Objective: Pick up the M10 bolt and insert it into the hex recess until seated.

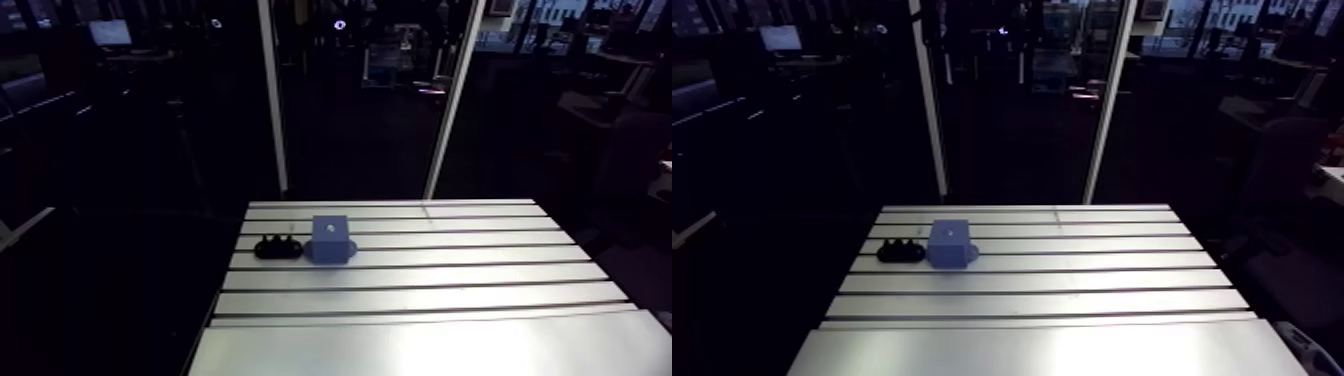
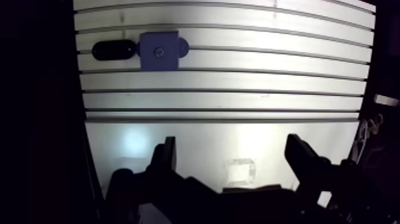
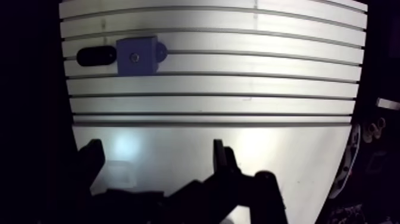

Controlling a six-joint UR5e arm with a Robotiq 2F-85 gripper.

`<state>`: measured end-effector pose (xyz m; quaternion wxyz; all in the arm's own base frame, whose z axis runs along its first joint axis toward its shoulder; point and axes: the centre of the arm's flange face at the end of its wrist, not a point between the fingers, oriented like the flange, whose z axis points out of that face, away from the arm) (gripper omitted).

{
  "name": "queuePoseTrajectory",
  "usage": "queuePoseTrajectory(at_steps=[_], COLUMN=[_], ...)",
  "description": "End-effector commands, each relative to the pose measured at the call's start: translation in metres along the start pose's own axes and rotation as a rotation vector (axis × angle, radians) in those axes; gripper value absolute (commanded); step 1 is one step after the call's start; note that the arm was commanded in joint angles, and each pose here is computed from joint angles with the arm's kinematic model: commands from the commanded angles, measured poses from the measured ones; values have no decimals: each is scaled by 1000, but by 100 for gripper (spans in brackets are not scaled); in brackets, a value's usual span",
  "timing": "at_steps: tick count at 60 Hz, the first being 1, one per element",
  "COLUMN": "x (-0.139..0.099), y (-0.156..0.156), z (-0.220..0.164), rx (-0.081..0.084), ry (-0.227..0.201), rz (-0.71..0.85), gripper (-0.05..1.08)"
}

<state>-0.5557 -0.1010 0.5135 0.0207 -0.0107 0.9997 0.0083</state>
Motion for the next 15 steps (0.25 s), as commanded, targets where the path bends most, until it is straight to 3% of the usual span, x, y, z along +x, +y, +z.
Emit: queuePoseTrajectory(at_steps=[1,15], x=[0,1], y=[0,2], z=[5,9], rx=[2,3], ry=[-9,-16], rz=[0,3], gripper=[1,1])
